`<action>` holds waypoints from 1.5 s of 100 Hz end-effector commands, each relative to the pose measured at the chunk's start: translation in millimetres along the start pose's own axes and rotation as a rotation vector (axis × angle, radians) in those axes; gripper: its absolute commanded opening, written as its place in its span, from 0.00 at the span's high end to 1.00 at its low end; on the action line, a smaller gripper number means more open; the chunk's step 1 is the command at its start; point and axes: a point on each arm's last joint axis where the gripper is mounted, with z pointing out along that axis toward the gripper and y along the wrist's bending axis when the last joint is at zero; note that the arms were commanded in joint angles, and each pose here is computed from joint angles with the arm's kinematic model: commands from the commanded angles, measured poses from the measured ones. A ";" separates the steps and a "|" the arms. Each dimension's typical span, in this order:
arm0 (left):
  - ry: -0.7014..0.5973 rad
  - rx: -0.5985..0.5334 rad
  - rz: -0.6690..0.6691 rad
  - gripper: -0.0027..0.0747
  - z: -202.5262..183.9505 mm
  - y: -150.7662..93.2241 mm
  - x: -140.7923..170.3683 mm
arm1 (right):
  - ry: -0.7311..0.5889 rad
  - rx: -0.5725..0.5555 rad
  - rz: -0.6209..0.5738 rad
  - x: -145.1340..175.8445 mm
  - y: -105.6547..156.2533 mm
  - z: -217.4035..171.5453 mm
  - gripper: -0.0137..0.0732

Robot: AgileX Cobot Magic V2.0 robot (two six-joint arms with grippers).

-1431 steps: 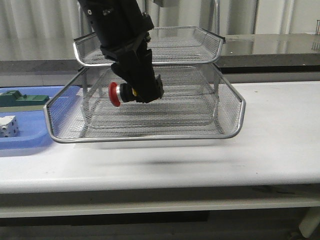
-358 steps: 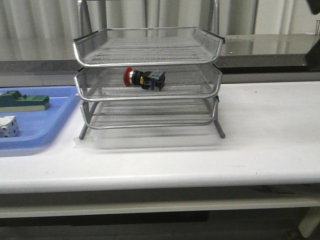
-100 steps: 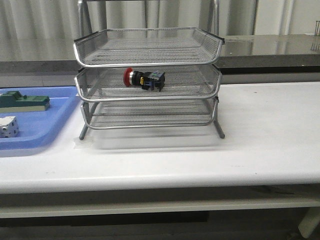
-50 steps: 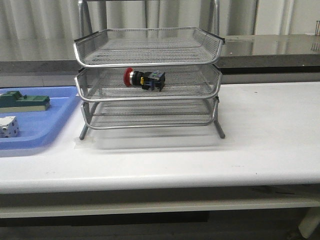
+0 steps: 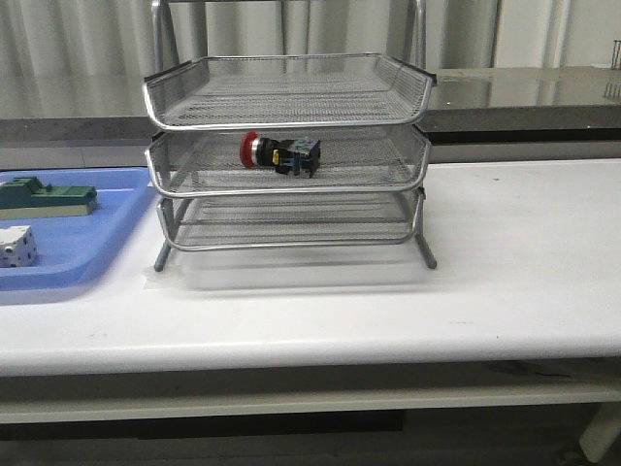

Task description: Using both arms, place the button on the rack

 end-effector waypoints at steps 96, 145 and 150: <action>-0.683 -0.160 0.145 0.99 30.9 13.7 25.5 | -0.127 -0.004 -0.006 -15.7 0.6 -3.4 0.91; -0.764 -0.146 0.128 0.99 66.1 15.9 91.2 | -0.127 -0.004 -0.006 -15.7 0.6 -3.4 0.91; -0.770 -0.147 0.129 0.99 66.0 15.9 92.4 | -0.127 -0.004 -0.006 -15.7 0.6 -3.4 0.91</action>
